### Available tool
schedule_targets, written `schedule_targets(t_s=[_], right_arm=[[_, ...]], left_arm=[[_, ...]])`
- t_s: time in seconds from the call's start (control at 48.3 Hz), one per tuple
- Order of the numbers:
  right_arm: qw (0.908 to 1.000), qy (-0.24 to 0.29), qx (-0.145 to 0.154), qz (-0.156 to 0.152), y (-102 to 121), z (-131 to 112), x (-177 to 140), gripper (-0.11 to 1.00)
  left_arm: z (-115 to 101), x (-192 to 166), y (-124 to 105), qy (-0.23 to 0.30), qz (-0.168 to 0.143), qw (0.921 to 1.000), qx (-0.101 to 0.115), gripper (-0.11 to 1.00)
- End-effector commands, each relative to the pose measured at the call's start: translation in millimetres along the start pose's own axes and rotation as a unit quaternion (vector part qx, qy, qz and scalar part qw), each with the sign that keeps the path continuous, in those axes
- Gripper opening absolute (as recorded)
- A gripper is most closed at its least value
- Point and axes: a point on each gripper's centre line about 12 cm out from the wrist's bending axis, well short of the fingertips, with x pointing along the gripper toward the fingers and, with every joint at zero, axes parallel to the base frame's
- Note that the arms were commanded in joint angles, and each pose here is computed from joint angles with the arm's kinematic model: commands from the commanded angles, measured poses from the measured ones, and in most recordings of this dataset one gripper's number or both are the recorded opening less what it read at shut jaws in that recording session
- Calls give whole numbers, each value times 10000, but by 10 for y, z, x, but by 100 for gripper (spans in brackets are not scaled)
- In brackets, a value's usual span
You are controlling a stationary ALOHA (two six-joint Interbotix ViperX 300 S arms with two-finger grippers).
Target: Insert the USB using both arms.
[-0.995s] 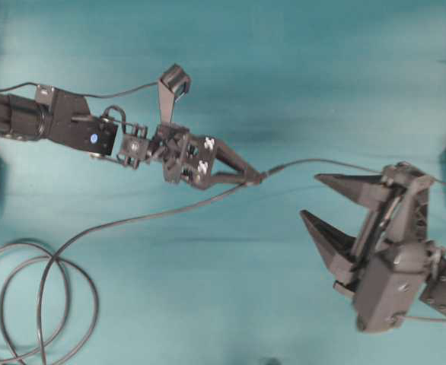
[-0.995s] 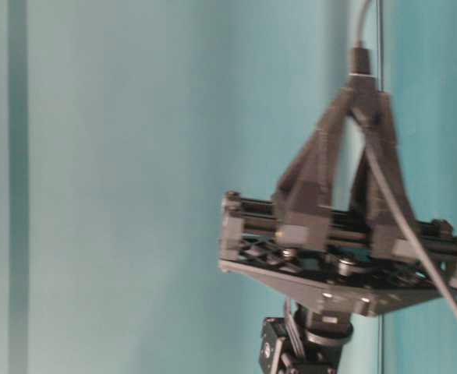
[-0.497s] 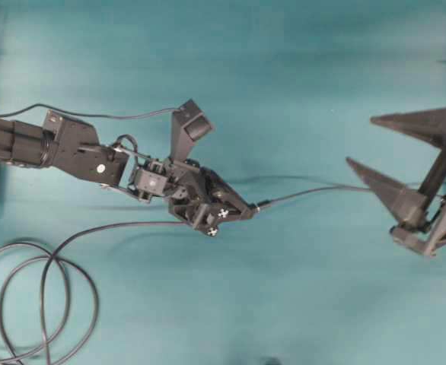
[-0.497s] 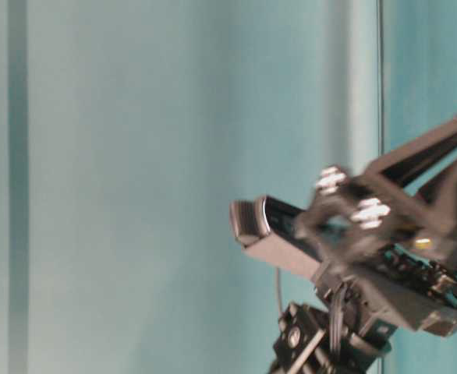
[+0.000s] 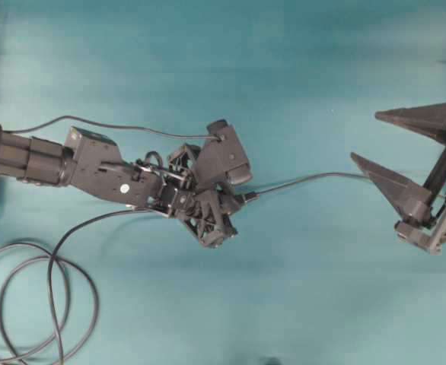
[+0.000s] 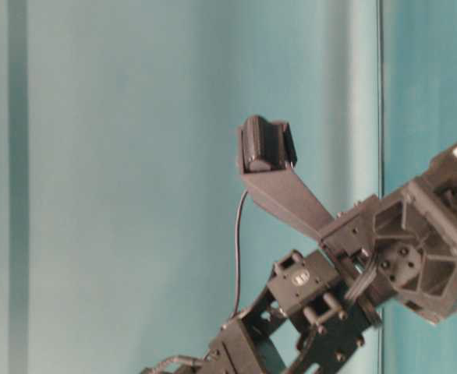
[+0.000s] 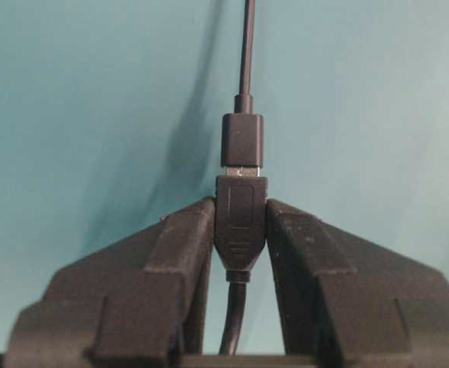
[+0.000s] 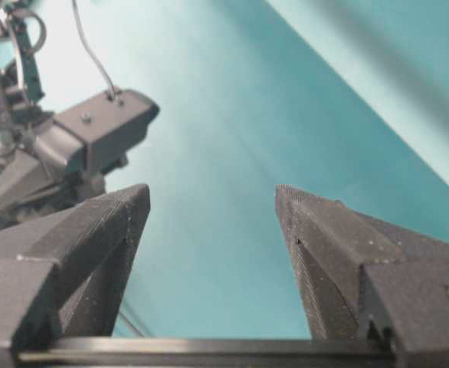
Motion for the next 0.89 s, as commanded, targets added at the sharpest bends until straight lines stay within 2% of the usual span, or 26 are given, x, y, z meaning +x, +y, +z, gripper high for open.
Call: schedule_targets(t_s=[0.0, 0.145, 0.352, 0.394, 0.518, 0.663, 0.87], right_arm=[[9999, -78, 87, 2, -21, 65, -18, 75], [9999, -76, 72, 0, -21, 60, -17, 75], [9999, -68, 74, -7, -27, 55, -17, 75], [9999, -54, 85, -19, -38, 52, -19, 75], [9998, 39, 179, -48, -116, 17, -38, 75], [9992, 151, 372, 56, -270, -85, -71, 75], [9936, 90, 1019, 481, -554, -292, -125, 75]], left_arm=[[155, -85, -97, -208, -119, 9997, 87, 22], [167, -106, -97, -216, -110, 9997, 38, 25], [176, -124, -88, -192, -49, 9997, -143, 80], [194, -152, -89, -201, -28, 9997, -156, 86], [297, -362, -94, -304, 34, 9994, -168, 84], [367, -680, -56, -448, 79, 9987, -216, 84], [431, -1128, -78, -878, -246, 9957, -188, 84]])
